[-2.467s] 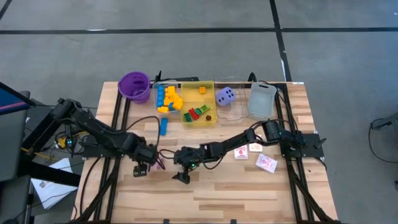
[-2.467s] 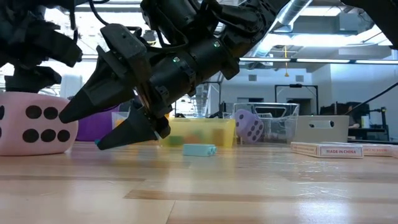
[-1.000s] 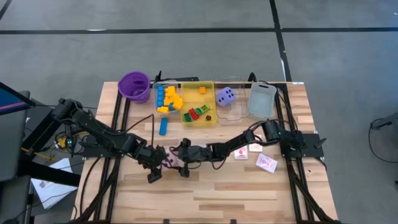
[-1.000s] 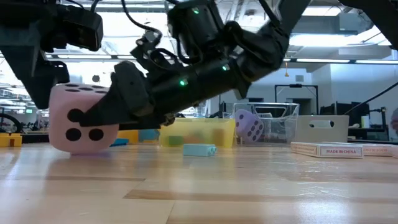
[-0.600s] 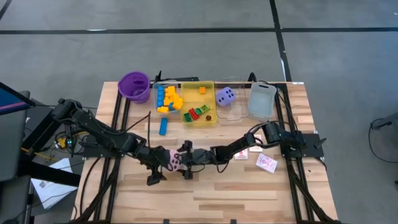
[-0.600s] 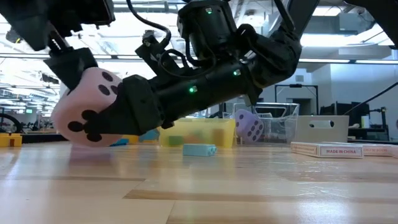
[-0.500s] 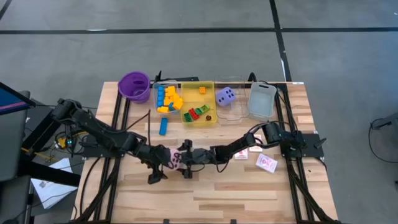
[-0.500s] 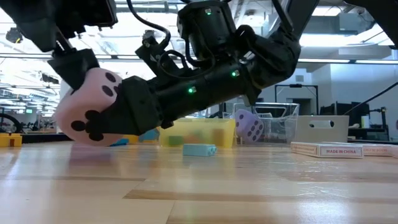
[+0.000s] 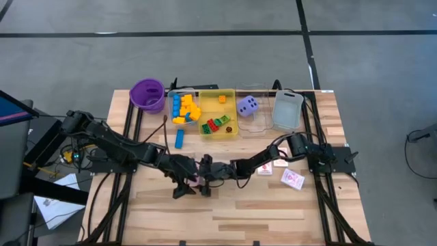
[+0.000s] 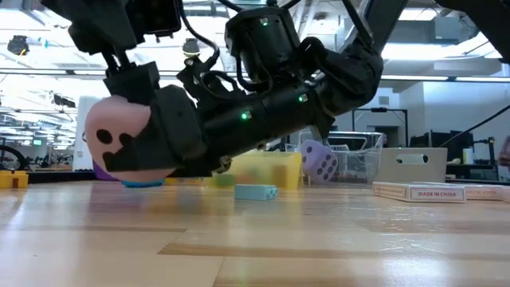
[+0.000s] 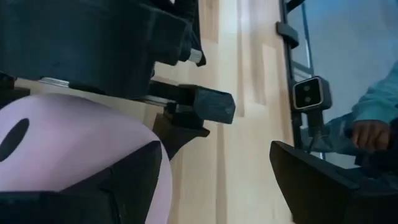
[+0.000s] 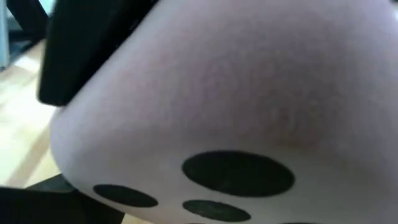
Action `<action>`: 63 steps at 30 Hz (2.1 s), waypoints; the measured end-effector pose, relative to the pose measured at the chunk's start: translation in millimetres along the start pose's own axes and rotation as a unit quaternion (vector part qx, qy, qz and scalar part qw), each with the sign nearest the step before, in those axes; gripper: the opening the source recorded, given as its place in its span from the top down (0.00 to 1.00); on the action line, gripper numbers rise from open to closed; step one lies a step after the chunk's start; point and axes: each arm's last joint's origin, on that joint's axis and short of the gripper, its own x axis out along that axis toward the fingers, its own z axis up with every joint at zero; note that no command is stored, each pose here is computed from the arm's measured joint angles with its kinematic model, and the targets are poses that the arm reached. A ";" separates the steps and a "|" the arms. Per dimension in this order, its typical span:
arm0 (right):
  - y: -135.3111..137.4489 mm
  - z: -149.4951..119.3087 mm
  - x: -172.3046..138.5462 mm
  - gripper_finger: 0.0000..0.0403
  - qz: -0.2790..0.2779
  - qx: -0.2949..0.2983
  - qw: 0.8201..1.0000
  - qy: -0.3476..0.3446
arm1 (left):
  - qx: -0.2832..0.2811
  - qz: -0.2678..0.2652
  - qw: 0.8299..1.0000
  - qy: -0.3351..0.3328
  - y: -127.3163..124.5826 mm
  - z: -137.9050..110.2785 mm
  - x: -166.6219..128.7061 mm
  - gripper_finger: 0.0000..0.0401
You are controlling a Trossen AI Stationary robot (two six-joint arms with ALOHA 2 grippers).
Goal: Pick & Place Toys
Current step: Put the pink dice into the right transparent bin
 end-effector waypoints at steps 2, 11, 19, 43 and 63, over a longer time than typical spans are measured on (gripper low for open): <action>0.6 1.7 -0.1 0.03 0.000 0.005 1.000 -0.009 | 0.000 -0.012 1.000 -0.008 -2.4 1.7 -4.9 0.26; 8.4 25.6 -3.2 0.03 0.017 0.026 0.992 -0.126 | 0.017 -0.075 0.992 -0.098 -19.0 14.6 -55.7 0.26; 7.3 43.0 -8.0 0.03 0.008 0.041 0.979 -0.200 | -0.023 -0.086 0.979 -0.186 -24.7 19.1 -94.8 0.26; -0.7 49.0 -9.6 0.03 -0.045 0.037 0.971 -0.233 | -0.032 -0.148 0.940 -0.306 -37.0 45.2 -121.6 0.26; 2.3 106.5 -1.9 0.03 -0.088 0.028 0.947 -0.306 | -0.010 -0.036 0.953 -0.301 -39.1 25.2 -229.8 0.26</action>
